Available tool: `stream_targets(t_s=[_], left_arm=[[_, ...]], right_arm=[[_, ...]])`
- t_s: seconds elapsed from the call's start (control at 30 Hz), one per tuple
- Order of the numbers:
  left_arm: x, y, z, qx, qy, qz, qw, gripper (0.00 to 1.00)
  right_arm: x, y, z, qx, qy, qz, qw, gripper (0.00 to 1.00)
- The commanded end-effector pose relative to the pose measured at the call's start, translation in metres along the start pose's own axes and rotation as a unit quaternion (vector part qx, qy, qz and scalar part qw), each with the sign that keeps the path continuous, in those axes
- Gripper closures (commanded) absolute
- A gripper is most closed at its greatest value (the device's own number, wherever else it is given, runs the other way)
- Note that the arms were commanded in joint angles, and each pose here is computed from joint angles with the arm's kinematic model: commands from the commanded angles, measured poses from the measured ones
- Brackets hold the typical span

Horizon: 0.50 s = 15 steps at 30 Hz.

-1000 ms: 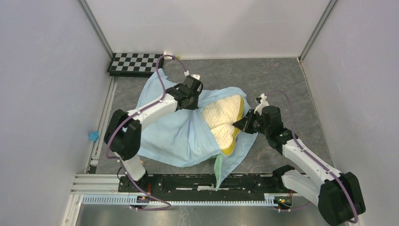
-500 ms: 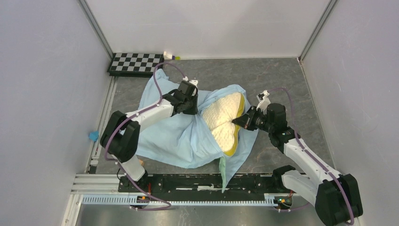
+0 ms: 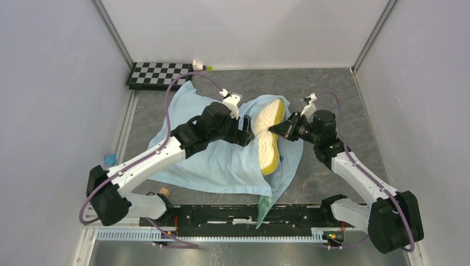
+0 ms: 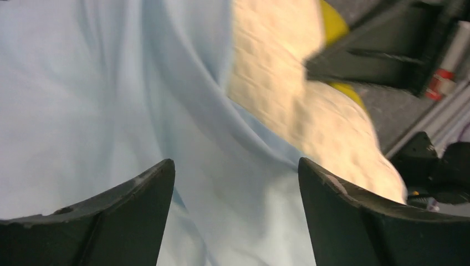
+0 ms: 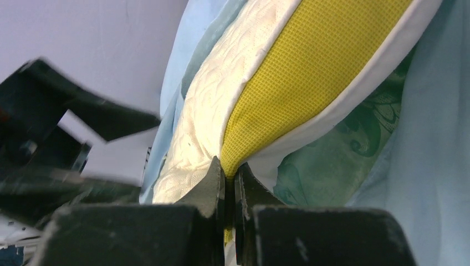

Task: Remove the pillowcase from the pillow

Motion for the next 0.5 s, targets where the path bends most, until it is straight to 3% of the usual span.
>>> stream_targets(t_s=[0.0, 0.1, 0.33, 0.47], left_arm=[[-0.024, -0.03, 0.02, 0.024, 0.003, 0.007, 1.0, 0.09], [-0.036, -0.043, 0.041, 0.044, 0.008, 0.011, 0.999, 0.0], [-0.028, -0.032, 0.085, 0.1, 0.004, 0.002, 0.995, 0.0], [-0.01, -0.011, 0.092, 0.086, 0.019, -0.047, 0.995, 0.0]], right_arm=[[0.021, 0.011, -0.04, -0.058, -0.013, -0.026, 0.998, 1.0], [0.02, 0.019, -0.044, -0.061, -0.008, -0.028, 0.998, 1.0], [0.026, 0.03, -0.058, -0.064, -0.004, -0.034, 0.997, 1.0], [0.028, 0.031, -0.061, -0.064, -0.006, -0.035, 0.997, 1.0]])
Point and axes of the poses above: each gripper's point midway between its finger pads, its own y axis out along the fingers, its own x axis along the line the jaws close on, z = x × y, the point moved 3 cm from there along -y, back along the fingers, and after that the axes turned 1 degree about -y, right-handed, at the moved point
